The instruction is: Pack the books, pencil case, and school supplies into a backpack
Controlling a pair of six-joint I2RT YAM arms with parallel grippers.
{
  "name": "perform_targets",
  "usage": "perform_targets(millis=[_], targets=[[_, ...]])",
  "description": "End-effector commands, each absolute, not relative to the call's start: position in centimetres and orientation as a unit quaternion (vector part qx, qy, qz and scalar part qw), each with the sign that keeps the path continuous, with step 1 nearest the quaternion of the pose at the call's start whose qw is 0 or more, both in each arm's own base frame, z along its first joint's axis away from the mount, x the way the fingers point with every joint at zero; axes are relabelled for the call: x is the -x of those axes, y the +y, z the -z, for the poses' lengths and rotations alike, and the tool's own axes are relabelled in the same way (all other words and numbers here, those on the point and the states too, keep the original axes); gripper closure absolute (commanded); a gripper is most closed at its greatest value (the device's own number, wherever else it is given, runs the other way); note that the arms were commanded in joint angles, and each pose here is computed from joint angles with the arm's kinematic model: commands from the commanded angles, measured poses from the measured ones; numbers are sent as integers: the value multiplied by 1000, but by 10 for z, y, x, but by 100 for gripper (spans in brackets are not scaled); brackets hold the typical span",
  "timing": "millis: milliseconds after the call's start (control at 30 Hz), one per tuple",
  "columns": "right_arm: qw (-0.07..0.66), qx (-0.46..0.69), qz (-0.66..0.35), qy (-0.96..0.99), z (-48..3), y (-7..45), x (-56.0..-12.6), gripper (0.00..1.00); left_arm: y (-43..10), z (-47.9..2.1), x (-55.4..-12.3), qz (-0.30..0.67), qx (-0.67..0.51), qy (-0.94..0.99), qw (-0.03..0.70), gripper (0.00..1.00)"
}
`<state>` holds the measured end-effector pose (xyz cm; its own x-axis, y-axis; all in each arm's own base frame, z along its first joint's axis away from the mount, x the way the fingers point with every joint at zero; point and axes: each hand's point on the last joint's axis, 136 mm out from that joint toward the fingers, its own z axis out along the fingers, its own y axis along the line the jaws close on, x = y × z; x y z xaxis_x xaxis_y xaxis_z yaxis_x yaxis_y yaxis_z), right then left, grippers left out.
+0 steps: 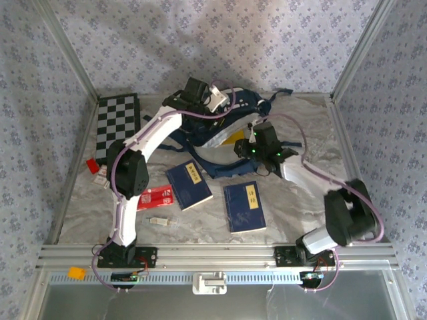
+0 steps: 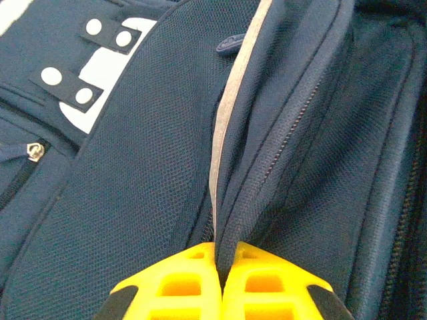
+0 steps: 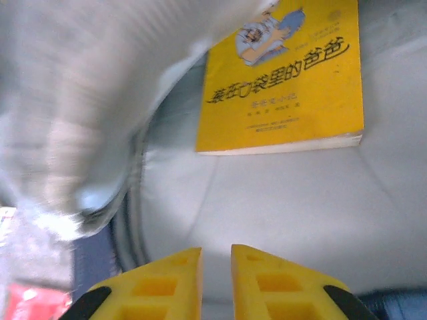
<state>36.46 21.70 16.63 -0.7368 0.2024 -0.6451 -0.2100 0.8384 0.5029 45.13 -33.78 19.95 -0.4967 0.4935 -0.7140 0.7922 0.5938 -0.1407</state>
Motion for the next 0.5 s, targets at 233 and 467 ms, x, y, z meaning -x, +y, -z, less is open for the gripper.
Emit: perform_targets(millis=[233,467], targets=[[303,-17,-238,923,-164,171,-285,63,-331,-232,-424,296,-303,844,329,56],[248,-70,-208,943,-142,143,-242,49,-327,-232,-351,356,-164,868,303,50]])
